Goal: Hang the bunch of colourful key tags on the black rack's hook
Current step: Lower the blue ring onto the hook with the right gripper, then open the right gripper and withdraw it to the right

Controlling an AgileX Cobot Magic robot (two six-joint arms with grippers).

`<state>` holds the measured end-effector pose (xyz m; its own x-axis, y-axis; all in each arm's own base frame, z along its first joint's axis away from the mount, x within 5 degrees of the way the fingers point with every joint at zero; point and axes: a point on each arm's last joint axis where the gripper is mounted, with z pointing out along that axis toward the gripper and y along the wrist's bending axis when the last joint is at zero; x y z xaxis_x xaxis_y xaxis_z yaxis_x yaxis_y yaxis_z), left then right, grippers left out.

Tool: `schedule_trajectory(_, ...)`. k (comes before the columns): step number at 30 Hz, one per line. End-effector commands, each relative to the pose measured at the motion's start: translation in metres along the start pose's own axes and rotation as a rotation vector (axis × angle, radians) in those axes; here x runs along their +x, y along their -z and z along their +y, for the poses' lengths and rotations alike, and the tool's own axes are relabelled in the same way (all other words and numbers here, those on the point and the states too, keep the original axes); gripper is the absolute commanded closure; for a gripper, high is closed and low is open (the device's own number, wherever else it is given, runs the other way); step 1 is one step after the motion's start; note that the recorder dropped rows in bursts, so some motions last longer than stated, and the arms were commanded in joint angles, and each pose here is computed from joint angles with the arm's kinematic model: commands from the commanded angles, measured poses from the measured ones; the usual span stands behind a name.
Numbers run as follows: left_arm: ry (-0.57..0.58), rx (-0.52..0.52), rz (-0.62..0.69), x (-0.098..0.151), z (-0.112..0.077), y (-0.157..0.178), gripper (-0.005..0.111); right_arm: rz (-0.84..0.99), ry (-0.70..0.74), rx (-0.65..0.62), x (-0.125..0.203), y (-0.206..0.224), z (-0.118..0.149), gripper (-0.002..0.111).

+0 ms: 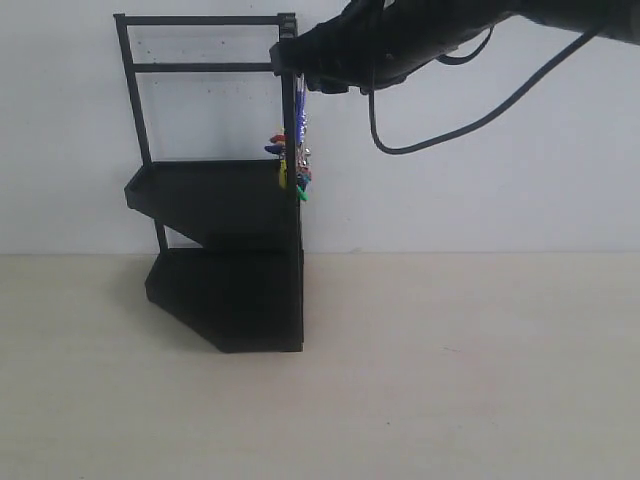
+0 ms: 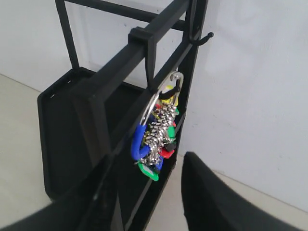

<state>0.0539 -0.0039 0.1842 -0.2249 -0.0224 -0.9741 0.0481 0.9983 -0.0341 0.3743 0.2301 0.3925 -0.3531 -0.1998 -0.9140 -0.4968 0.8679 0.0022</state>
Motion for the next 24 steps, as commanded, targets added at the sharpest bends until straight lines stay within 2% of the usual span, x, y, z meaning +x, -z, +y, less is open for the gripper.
schedule_trajectory(1,0.007,-0.002,-0.007,-0.001,0.0,0.0,0.102,0.032,0.016,0.009,-0.004,0.014,-0.001,0.067)
schedule_trajectory(4,0.007,-0.002,-0.007,-0.001,0.0,0.0,0.102,0.083,0.033,0.024,-0.006,0.03,-0.003,0.068)
schedule_trajectory(5,0.007,-0.002,-0.007,-0.001,0.0,0.0,0.102,0.105,0.049,0.029,-0.007,0.037,-0.004,0.073)
schedule_trajectory(7,0.007,-0.002,-0.007,-0.001,0.0,0.0,0.102,0.164,0.096,0.031,-0.006,0.05,-0.005,0.09)
schedule_trajectory(8,0.007,-0.002,-0.007,-0.001,0.0,0.0,0.102,0.204,0.139,0.03,-0.005,0.058,-0.006,0.103)
schedule_trajectory(9,0.007,-0.002,-0.007,-0.001,0.0,0.0,0.102,0.252,0.187,0.026,-0.003,0.065,-0.006,0.108)
schedule_trajectory(11,0.007,-0.002,-0.007,-0.001,0.0,0.0,0.102,0.358,0.227,0.019,0.004,0.076,-0.007,0.108)
schedule_trajectory(15,0.007,-0.002,-0.007,-0.001,0.0,0.0,0.102,0.479,0.206,-0.002,0.011,0.099,-0.007,0.108)
schedule_trajectory(19,0.007,-0.002,-0.007,-0.001,0.0,0.0,0.102,0.437,0.169,-0.047,0.022,0.126,-0.003,0.108)
schedule_trajectory(24,0.007,-0.002,-0.007,-0.001,0.0,0.0,0.102,0.318,0.087,-0.041,0.062,0.162,-0.004,0.108)
